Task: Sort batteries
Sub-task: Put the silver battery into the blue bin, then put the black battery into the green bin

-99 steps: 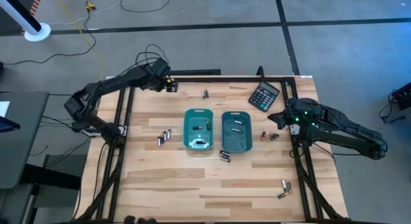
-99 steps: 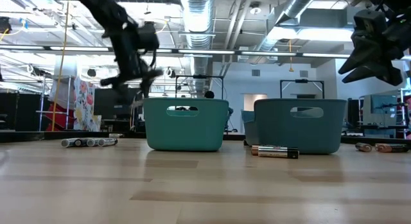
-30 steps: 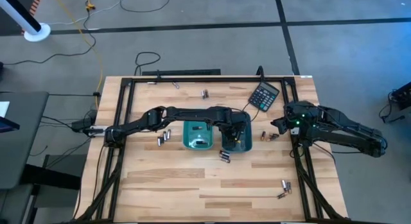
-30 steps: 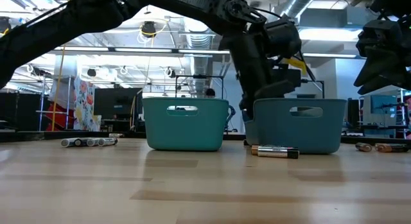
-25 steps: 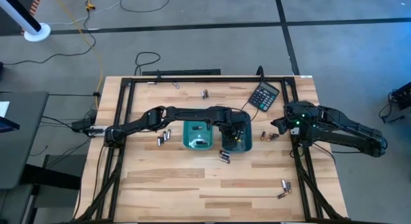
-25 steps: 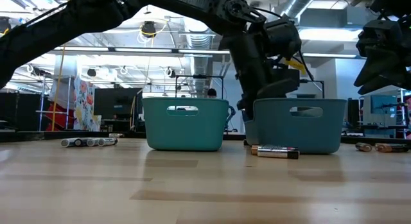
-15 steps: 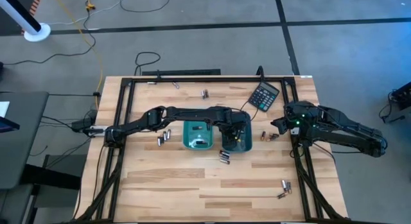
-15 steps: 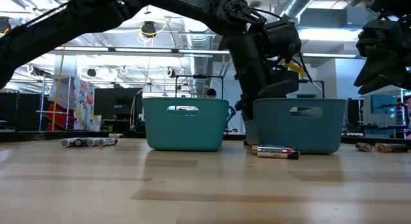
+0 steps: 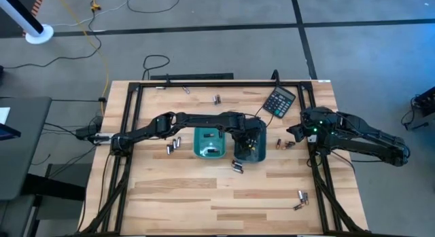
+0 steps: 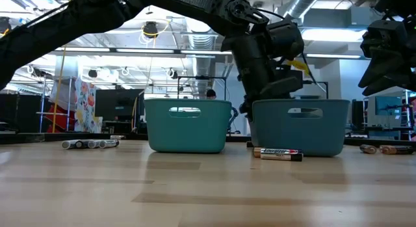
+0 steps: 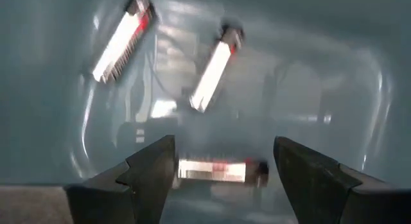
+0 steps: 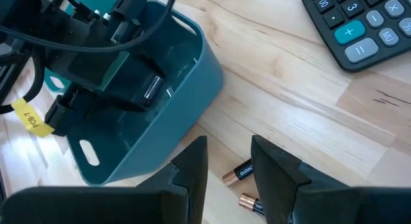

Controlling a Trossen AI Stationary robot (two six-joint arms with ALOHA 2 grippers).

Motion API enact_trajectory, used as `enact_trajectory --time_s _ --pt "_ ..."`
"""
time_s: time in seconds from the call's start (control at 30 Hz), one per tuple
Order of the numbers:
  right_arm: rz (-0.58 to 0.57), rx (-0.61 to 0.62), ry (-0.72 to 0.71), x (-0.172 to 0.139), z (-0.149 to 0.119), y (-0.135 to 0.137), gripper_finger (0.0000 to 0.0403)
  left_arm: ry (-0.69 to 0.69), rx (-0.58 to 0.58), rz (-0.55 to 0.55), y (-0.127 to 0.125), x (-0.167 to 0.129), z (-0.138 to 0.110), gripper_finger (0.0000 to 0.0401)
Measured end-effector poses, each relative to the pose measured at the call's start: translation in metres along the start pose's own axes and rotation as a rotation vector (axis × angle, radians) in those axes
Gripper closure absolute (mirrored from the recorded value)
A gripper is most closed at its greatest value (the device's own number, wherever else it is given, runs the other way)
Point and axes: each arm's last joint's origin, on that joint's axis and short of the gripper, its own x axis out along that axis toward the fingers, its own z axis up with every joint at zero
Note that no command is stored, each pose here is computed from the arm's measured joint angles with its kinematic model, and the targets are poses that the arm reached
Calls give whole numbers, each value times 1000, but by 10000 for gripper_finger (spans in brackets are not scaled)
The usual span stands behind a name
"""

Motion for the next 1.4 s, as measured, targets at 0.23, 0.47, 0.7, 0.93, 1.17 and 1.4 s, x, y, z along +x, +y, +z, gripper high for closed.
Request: enact_trajectory --time_s 0.23,0.47,0.7,0.93,1.17,1.4 --pt "0 0 0 0 0 0 266 -23 -80 2 0 0 2 141" --pt "0 0 0 0 0 0 266 -26 -71 9 4 -5 3 140" --pt "9 1 -12 0 1 1 266 -111 -78 9 5 -55 16 140" --pt "17 -1 -20 0 2 2 266 -114 -52 3 0 -116 12 140" --pt "81 -41 -95 -1 9 8 264 -211 160 42 -28 -162 12 140" --pt "88 -68 -105 -1 10 9 261 -243 233 60 -41 -137 5 140"
